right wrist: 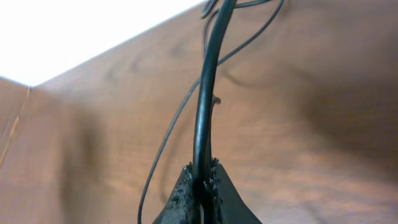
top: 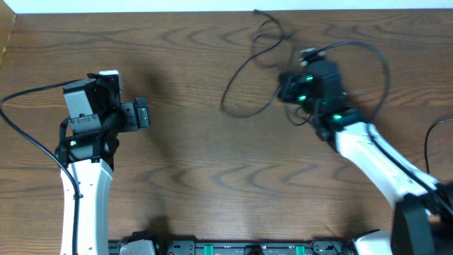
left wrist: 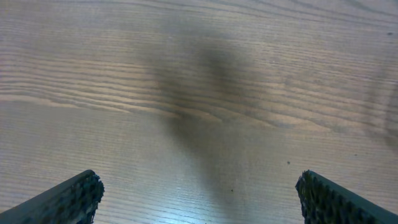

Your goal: Untangle cables

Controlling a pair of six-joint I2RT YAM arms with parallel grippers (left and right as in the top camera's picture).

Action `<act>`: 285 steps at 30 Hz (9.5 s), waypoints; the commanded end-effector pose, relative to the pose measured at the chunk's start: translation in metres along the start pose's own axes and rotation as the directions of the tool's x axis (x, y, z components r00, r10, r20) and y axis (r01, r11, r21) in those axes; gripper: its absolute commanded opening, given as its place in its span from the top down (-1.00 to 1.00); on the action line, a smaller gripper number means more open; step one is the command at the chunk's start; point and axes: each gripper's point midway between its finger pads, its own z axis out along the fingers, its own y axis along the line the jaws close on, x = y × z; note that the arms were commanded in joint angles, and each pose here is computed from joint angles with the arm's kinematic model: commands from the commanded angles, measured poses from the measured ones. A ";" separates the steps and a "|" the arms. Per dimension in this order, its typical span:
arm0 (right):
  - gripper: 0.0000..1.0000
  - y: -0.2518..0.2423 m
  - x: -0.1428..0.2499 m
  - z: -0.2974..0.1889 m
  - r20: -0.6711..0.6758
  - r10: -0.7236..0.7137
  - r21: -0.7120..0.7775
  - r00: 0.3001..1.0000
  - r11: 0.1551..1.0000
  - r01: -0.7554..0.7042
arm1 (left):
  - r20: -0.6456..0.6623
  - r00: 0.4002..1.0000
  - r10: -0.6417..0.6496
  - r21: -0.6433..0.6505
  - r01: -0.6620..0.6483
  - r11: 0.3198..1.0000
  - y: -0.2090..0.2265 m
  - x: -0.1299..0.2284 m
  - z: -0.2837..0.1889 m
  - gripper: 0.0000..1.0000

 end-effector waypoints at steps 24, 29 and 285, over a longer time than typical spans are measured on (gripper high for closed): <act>0.98 -0.239 -0.224 -0.178 0.704 -0.222 0.495 0.675 0.835 -0.241 | 0.015 1.000 -0.011 -0.013 0.012 1.000 0.004 -0.008 -0.003 -0.97; 0.98 -0.289 -0.230 -0.198 0.741 -0.253 0.526 0.622 0.794 -0.305 | 0.015 1.000 -0.011 -0.013 0.012 1.000 0.004 -0.008 -0.003 -0.97; -0.98 -0.155 -0.046 -0.098 -0.177 -0.271 0.294 0.946 0.903 0.314 | 0.619 0.784 0.039 0.042 -0.083 0.996 -0.045 0.106 -0.034 -0.96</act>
